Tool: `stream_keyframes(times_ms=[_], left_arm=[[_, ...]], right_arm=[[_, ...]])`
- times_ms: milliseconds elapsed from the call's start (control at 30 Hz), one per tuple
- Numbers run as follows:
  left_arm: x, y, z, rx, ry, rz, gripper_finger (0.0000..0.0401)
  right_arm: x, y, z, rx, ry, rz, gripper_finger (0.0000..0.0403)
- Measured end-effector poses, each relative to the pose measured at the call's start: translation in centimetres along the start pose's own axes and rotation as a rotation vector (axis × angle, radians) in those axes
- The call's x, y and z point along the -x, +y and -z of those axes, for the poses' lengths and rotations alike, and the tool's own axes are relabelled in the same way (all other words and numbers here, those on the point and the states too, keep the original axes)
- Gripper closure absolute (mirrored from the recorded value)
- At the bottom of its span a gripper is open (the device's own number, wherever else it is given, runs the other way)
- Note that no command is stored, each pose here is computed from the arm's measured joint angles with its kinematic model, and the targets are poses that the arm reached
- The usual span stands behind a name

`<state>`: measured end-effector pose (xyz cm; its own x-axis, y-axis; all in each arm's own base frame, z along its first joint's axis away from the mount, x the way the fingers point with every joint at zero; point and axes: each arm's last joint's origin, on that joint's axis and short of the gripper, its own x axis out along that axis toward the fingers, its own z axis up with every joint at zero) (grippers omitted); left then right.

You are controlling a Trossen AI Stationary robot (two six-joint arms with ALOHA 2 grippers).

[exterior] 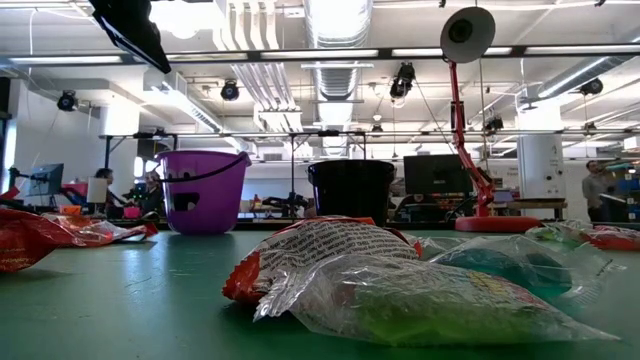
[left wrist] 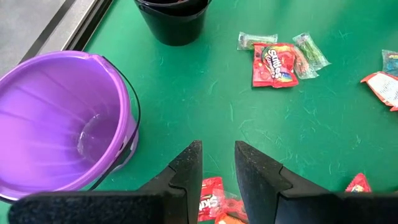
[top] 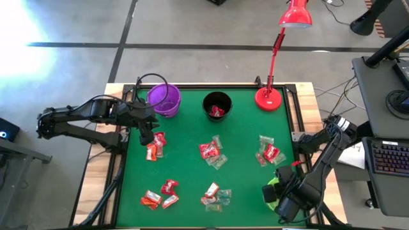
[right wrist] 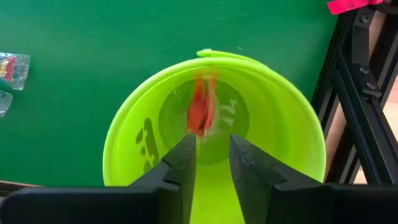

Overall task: Sort candy
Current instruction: Put the orange chocolate into the green bucket, then put the blue gummy into the violet bucket

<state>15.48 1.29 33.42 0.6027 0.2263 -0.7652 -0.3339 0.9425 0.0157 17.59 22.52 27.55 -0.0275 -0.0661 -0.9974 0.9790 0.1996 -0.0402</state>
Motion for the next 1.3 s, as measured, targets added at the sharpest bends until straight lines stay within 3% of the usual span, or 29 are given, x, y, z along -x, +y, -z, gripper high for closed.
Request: stream_keyframes(times_ms=[300,600,733,1033,1300], left_arm=[[0.0,-0.2,0.0,0.002,0.014,0.059,0.0324],[-0.5,-0.4,-0.2,0.007,0.032,0.069,0.0324],[-1.2,-0.6,-0.4,0.004,0.057,0.074,0.0324],[-2.9,-1.4,-0.8,0.063,0.135,0.107,0.0324],[-4.5,-3.6,-2.2,0.036,0.087,0.267,0.0324]], right_arm=[[0.7,0.2,-1.8,-0.080,-0.055,0.020,0.0273],[2.4,1.5,-5.5,-0.070,-0.358,-0.241,0.0275],[3.2,1.7,-7.4,-0.047,-0.471,-0.299,0.0274],[4.5,1.4,-11.7,0.061,-0.550,-0.219,0.0275],[6.3,-0.2,-15.6,0.148,-0.640,-0.196,0.0271]])
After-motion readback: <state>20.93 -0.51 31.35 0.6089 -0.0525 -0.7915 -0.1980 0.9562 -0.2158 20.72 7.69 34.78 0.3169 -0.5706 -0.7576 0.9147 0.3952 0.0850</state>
